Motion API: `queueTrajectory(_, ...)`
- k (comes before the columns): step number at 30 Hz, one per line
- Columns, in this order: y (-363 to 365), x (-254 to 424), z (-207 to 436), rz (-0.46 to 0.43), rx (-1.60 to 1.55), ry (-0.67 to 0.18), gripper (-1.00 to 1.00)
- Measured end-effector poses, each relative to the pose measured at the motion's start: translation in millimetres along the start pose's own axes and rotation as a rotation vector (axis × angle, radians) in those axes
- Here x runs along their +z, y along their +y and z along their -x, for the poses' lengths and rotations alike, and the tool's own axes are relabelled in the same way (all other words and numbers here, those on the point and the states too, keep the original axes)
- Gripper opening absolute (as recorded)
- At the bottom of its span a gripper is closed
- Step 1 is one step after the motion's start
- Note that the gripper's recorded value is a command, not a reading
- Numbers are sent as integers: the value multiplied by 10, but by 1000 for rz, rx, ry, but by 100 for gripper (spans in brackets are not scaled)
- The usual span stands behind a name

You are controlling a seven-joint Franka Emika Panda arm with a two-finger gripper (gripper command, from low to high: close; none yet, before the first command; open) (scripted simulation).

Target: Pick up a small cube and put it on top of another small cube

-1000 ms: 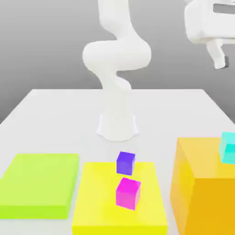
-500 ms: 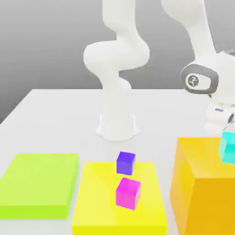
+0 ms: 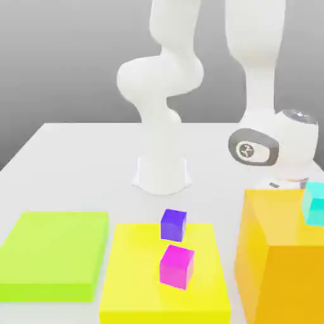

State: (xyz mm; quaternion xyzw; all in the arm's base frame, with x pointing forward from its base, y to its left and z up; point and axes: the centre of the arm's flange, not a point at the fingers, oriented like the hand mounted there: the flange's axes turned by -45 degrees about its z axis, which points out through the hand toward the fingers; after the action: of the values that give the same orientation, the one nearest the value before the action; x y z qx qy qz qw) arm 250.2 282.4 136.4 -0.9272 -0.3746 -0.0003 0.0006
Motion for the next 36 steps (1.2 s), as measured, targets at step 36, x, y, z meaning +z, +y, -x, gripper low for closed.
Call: queueTrajectory(36, 2733, -2117, -165, 73, 104, -62, -100)
